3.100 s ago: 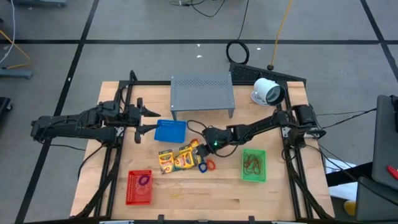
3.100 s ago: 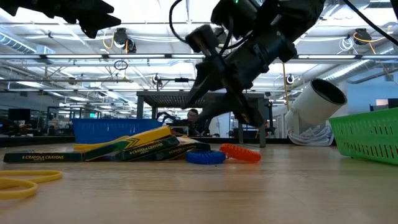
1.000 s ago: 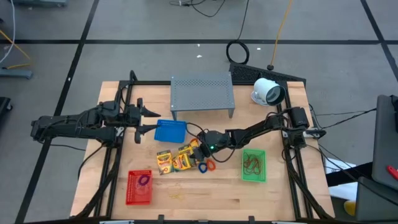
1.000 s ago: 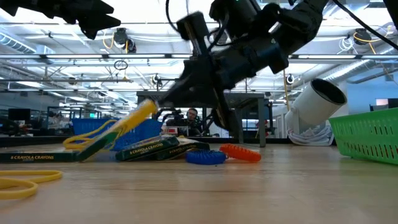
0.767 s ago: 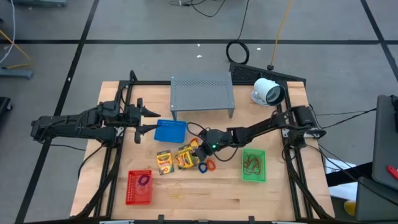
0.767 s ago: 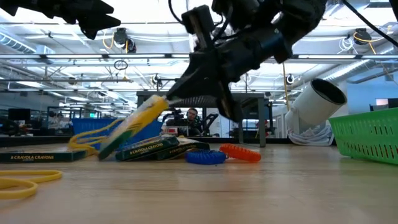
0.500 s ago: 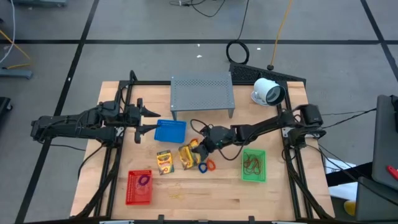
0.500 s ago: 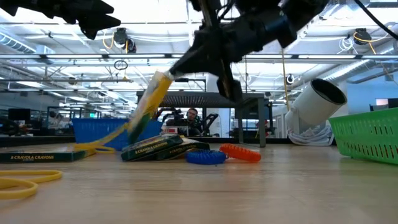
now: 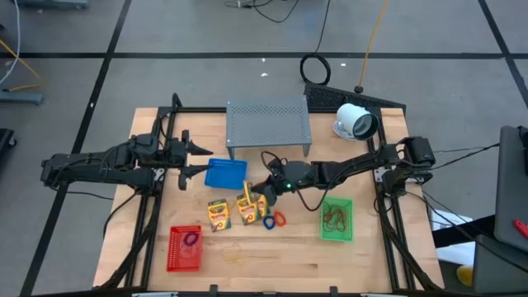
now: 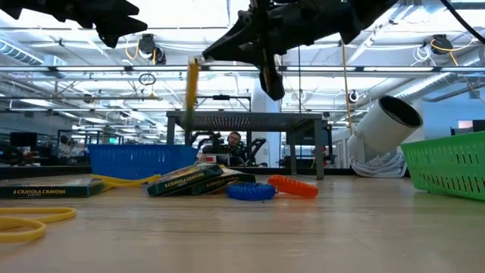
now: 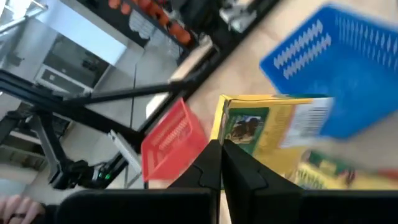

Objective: Pick & Place Office Desk Supplies
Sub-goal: Put the yellow crayon box into the blue bin

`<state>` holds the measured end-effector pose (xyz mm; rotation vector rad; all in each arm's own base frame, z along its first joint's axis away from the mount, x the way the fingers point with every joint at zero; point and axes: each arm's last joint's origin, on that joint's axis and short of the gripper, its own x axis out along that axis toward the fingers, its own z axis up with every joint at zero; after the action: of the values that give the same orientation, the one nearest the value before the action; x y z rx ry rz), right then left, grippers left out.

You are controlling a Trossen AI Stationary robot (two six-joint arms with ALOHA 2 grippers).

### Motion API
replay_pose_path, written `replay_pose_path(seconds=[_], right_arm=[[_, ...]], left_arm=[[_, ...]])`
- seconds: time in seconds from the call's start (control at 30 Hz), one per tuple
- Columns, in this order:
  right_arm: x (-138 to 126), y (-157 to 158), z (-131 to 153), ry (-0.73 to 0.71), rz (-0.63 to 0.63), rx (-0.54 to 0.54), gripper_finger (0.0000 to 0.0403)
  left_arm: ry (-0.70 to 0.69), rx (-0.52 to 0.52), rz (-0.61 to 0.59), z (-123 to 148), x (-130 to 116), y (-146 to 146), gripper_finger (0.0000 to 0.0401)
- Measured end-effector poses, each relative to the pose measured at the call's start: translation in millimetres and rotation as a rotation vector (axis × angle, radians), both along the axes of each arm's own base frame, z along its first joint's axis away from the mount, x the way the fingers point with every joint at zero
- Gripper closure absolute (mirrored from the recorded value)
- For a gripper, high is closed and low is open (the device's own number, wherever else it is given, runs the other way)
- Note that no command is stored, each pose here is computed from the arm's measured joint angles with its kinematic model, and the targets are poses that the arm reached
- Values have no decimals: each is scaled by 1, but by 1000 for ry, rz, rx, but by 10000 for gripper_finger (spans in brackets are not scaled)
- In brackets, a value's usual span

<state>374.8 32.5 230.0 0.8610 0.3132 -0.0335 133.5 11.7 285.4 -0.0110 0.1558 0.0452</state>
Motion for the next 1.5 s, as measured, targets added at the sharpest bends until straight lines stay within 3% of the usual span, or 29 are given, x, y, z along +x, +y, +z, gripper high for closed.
replay_pose_path(seconds=[0.3, 0.5, 0.67, 0.83, 1.0, 1.13, 1.27, 1.5], right_arm=[[4, -21, 16, -172, -44, -150, 403], [5, -26, 17, -199, -40, -345, 403], [16, -26, 4, -259, -7, -417, 403], [42, -31, -8, -237, 51, -537, 403], [81, -30, 10, -241, 139, -766, 403], [110, -34, 24, -208, 174, -886, 403], [127, -43, 24, -185, 174, -917, 403], [124, -50, 7, -96, 196, -890, 403]], left_arm=[[0, -1, 0, 0, 0, 0, 187], [-1, -1, 0, 0, 0, 0, 187], [-29, 1, 0, 3, 0, 0, 187], [-46, -6, 0, 4, 1, 0, 187], [-56, -7, -8, 5, 0, -1, 187], [-82, -16, -10, 8, -5, -1, 187], [-125, -25, -57, 13, -18, -4, 187], [-173, -26, -93, 16, -43, -8, 187]])
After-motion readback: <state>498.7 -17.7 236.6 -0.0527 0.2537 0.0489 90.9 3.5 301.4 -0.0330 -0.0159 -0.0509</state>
